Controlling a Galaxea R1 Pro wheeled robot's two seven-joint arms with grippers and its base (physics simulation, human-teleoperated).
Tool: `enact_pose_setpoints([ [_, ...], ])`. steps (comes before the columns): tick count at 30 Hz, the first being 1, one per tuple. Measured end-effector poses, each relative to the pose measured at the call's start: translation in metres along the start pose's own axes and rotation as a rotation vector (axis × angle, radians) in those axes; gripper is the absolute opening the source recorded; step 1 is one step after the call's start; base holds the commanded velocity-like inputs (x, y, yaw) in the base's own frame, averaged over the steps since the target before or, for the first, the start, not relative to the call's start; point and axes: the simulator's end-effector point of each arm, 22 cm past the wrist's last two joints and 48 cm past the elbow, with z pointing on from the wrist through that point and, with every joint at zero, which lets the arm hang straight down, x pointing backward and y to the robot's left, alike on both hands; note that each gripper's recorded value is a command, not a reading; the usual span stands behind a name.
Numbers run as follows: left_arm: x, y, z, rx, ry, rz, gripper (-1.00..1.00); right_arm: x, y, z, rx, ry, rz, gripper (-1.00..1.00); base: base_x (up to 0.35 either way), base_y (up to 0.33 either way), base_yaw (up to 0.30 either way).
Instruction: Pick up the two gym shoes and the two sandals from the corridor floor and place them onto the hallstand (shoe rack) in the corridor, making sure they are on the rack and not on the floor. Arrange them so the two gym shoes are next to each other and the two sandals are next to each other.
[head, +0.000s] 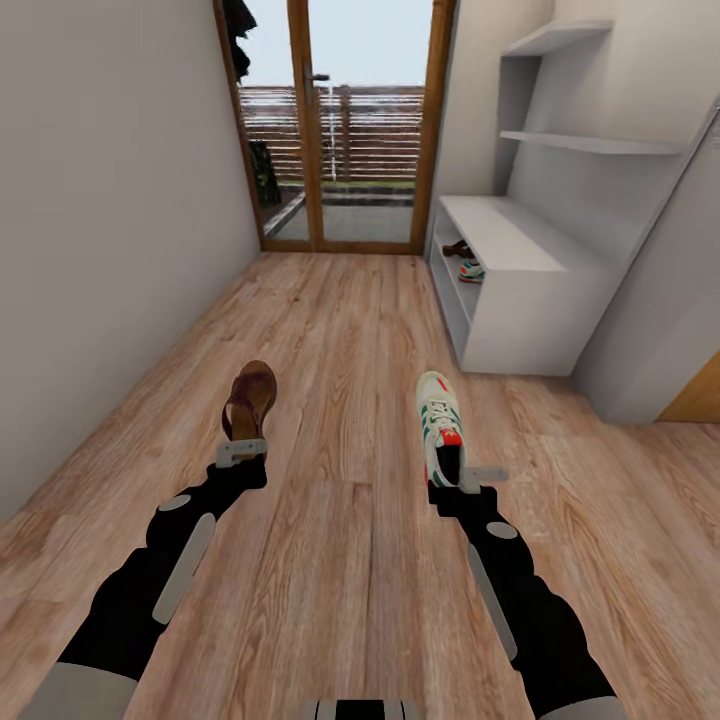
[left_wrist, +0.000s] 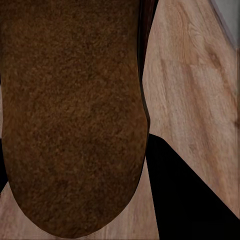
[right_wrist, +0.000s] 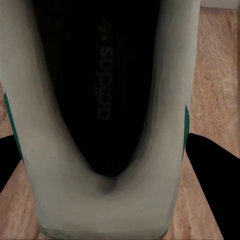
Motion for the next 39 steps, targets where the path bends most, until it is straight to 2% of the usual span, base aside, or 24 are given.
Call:
enact_pose_setpoints([
  [29, -0.089, -0.019, -0.057, 0.022, -0.163, 0.02, -1.0, -0.087, -0.003, -0.056, 0.003, -0.166, 0.005, -1.0, 0.0, 0.0, 0.0],
  [39, -0.099, -0.021, -0.064, 0.024, -0.178, 0.022, -1.0, -0.096, -0.004, -0.062, 0.003, -0.181, 0.006, -1.0, 0.001, 0.0, 0.0],
])
